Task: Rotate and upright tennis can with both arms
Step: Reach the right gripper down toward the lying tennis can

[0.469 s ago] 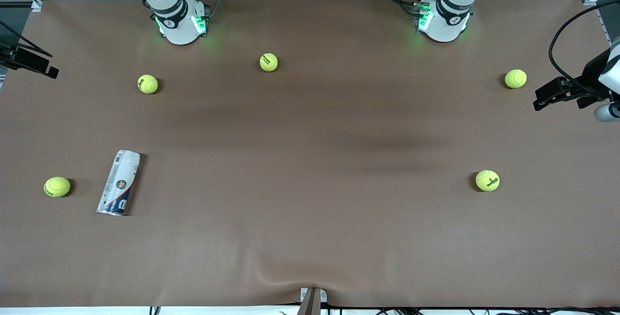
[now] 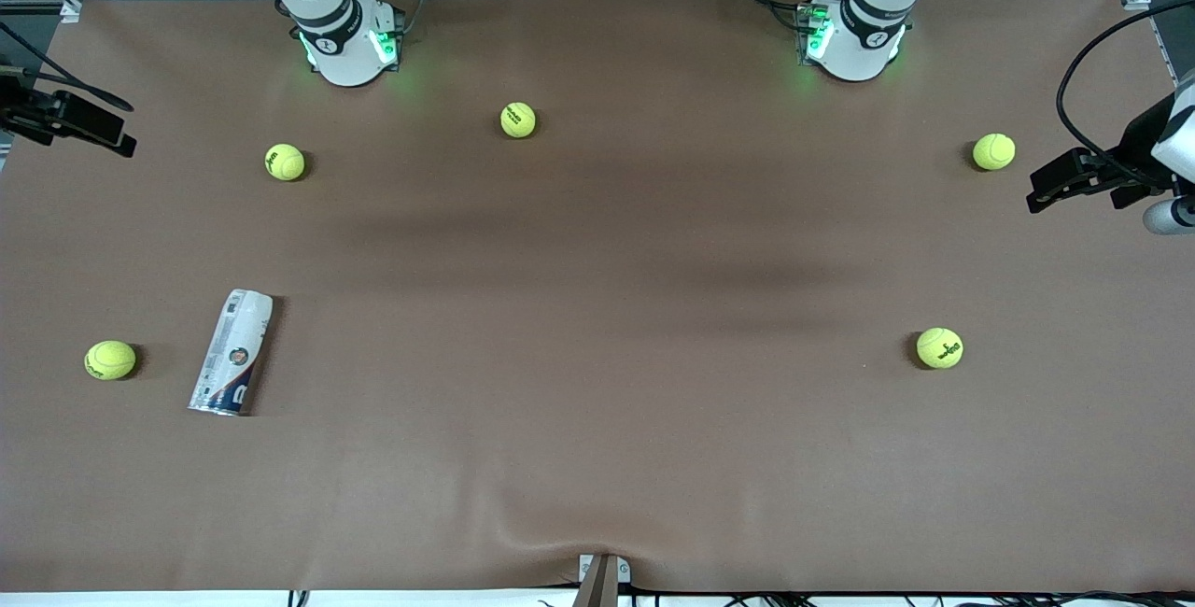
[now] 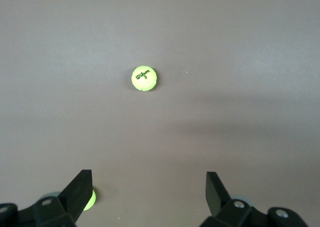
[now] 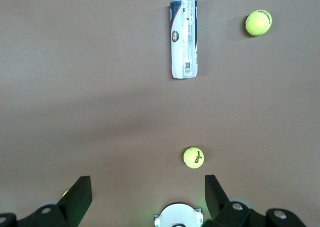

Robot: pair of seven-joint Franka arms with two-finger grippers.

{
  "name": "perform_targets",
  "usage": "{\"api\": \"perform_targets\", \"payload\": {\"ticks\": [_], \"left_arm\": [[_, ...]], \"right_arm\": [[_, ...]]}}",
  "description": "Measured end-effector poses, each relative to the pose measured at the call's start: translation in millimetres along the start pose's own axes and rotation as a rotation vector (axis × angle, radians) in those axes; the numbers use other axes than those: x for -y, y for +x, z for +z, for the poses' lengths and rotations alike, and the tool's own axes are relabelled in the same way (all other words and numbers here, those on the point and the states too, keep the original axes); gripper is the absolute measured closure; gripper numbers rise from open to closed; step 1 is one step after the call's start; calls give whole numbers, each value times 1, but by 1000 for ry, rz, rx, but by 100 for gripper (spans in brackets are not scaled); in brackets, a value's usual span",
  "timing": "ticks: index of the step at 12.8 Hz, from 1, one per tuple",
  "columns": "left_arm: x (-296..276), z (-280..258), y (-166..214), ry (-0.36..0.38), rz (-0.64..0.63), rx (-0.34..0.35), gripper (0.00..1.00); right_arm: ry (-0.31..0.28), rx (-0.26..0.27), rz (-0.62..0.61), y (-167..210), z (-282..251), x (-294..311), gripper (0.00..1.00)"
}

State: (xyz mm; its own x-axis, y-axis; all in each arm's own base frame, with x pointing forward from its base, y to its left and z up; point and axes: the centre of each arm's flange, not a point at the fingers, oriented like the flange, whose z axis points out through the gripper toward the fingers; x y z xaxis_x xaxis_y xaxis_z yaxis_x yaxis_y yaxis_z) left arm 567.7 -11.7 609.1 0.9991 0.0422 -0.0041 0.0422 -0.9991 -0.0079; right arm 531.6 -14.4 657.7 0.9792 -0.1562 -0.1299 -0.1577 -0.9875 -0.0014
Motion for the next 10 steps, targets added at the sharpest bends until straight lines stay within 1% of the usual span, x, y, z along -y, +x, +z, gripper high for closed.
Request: {"api": "perform_targets", "payload": {"ticks": [3,6,8,10], "left_arm": [[0,0,0,0,0,0,0],[0,0,0,0,0,0,0],[-1,0,0,0,1,0,0],[-1,0,0,0,10,1,0]], "right_arm": [[-1,5,-2,1,3,0,0],[-3,-5,-4,6,8,-4,0],[-6,-12,-16,20,21,-17,0],[-21,1,-25,47,51,-25,0]]}}
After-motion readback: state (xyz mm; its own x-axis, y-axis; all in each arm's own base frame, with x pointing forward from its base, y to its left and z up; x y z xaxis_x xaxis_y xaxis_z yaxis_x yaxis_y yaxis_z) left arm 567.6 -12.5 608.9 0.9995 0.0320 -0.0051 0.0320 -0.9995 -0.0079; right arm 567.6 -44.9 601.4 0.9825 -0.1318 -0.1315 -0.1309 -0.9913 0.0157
